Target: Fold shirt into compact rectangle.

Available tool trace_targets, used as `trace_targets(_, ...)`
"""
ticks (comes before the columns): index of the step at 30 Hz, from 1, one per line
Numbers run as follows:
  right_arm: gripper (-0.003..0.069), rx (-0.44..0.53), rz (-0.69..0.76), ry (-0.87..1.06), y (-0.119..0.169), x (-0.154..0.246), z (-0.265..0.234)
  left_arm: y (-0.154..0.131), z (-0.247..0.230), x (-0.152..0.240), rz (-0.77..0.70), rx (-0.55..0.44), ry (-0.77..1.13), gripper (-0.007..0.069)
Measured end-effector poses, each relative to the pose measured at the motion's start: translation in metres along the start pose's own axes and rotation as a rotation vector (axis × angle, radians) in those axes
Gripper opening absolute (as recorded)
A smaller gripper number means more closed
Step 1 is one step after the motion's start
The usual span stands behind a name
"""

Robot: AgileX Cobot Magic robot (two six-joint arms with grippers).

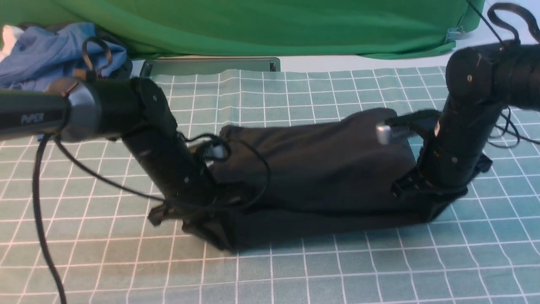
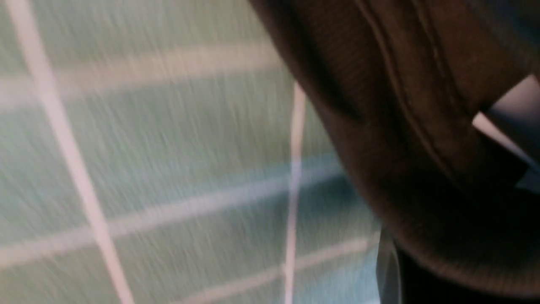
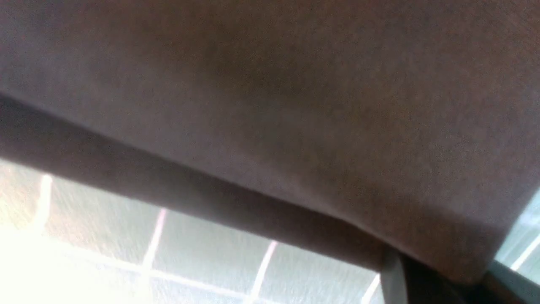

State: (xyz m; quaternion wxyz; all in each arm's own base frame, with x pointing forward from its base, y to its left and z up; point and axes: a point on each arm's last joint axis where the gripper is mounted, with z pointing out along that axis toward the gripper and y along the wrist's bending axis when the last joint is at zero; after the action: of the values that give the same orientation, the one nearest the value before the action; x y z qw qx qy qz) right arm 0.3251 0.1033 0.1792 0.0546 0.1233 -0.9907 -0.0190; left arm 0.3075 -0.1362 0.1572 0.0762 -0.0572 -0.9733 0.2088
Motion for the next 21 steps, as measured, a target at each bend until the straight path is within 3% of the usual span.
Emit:
trace_targets(13,0.0077,0.006,0.031,0.028,-0.002,0.015,0.024,-0.014,-0.011,0.017,0.009,-0.019,-0.052,0.0041)
trace_targets(21,0.0308,0.02,0.018,0.056,-0.004,0.018,0.024,-0.008,-0.012,0.019,-0.02,-0.084,-0.033,0.0223)
